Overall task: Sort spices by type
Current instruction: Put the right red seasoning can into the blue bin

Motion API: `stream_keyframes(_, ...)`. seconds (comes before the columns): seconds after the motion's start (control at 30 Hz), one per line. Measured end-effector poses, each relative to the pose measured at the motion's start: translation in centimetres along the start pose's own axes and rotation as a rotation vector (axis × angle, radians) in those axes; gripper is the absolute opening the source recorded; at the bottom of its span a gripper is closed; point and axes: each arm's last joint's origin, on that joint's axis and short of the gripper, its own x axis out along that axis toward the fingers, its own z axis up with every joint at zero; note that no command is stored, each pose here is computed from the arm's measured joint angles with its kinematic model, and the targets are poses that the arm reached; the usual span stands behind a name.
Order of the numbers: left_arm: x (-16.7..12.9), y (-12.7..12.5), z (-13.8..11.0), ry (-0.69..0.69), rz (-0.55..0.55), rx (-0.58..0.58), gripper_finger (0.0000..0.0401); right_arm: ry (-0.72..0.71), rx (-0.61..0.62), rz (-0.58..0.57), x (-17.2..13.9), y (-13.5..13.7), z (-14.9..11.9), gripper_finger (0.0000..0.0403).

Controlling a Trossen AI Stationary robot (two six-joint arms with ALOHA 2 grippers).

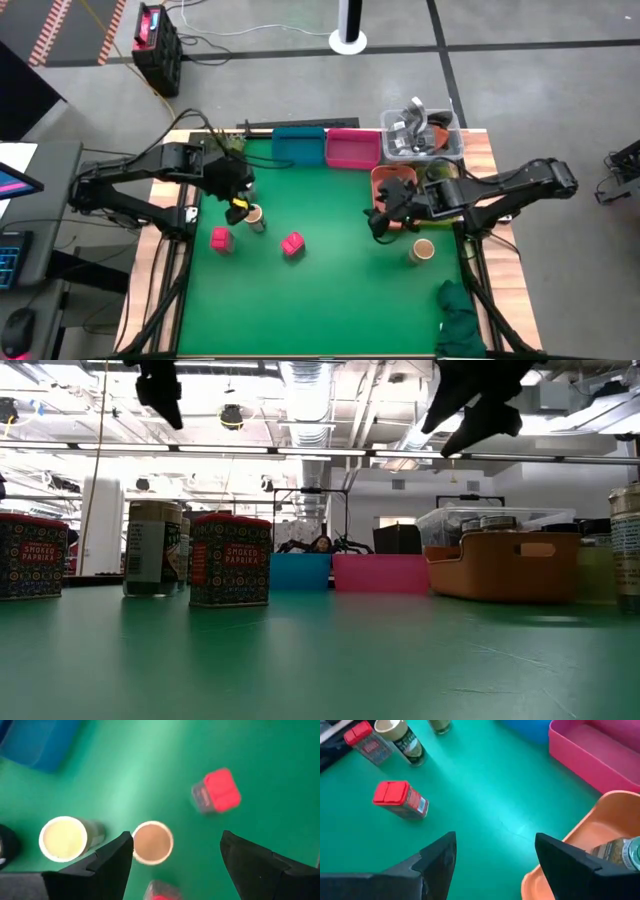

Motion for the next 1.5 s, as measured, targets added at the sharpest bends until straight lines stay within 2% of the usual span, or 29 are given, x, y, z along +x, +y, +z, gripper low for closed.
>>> stream_keyframes(0.3,2.5,-2.1,0.1,0.133,-0.029,0.335,0.0283,-0.051,-0.021,-0.020,-0.5,0.8,-0.8,0.0296)
stream_keyframes(0.47,5.4,-2.8,0.6,0.256,0.053,0.364,0.0284,-0.067,-0.005,-0.025,-0.7,1.0,-1.0,0.0296)
stream_keyframes(0.6,7.7,-3.0,1.2,0.315,0.077,0.364,0.0294,-0.069,0.001,-0.025,-0.7,1.0,-1.0,0.0296)
stream_keyframes(0.77,10.1,-4.4,2.1,0.311,-0.052,0.250,0.0320,-0.053,0.034,-0.030,-0.8,1.0,-1.3,0.0296)
stream_keyframes(0.97,12.6,-8.0,2.1,0.269,-0.092,0.168,0.0330,0.026,0.051,-0.087,-1.6,0.7,-3.0,0.0296)
stream_keyframes(1.1,13.5,-10.2,2.2,0.217,-0.049,0.117,0.0330,0.049,0.050,-0.099,-2.0,0.7,-3.6,0.0296)
stream_keyframes(1.23,13.8,-11.1,2.7,0.169,0.009,0.037,0.0330,0.052,0.045,-0.091,-2.1,0.9,-3.8,0.0296)
stream_keyframes(1.5,15.1,-10.1,3.1,0.115,0.029,-0.108,0.0331,0.028,0.058,-0.078,-2.1,1.1,-3.7,0.0296)
